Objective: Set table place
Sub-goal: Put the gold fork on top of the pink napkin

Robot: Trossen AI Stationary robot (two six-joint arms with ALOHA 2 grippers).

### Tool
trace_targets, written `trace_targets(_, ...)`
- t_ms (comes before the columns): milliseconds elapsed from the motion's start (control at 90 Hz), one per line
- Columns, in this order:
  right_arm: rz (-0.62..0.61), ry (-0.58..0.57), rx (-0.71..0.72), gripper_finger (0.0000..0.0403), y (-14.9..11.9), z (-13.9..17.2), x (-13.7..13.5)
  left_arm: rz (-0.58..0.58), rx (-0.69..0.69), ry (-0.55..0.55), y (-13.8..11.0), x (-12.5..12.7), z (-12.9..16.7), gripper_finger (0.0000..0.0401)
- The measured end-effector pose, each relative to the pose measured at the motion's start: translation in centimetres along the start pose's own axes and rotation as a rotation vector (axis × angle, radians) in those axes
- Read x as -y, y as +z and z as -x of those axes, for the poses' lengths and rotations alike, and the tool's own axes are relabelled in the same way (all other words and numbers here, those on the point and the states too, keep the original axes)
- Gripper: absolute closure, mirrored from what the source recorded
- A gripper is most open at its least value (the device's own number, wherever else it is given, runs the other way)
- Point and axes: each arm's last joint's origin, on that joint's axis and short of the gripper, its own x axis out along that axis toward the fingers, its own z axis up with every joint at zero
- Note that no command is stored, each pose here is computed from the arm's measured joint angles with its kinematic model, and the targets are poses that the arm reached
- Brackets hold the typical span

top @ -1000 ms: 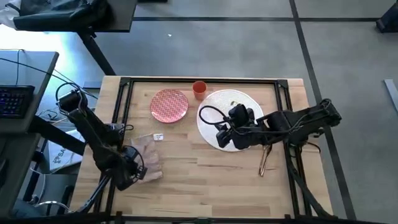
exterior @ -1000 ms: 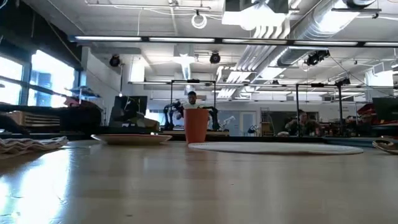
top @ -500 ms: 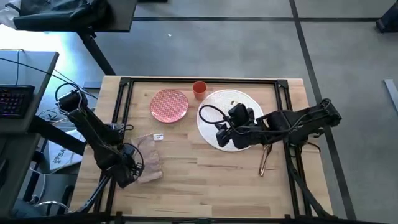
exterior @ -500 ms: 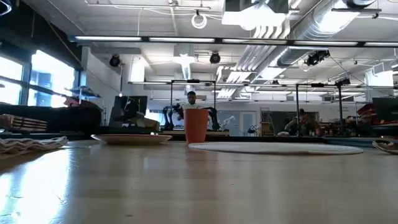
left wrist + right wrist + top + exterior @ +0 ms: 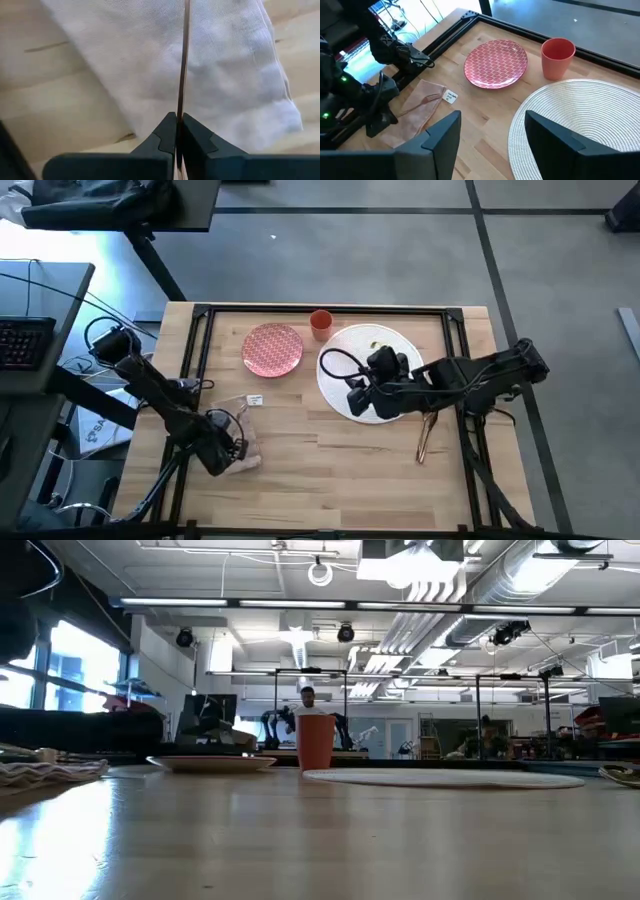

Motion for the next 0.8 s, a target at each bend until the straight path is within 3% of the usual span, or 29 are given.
trace_targets(356, 0.008, 0.000, 0.000, 0.0204, 0.0, 0.0, 0.0, 0.039, -0.024, -0.009, -0.5, 0.9, -1.3, 0.0401)
trace_targets(800, 0.013, 0.006, -0.010, 0.0204, 0.0, 0.0, 0.0, 0.002, 0.008, -0.041, -1.5, 1.4, 0.5, 0.0401)
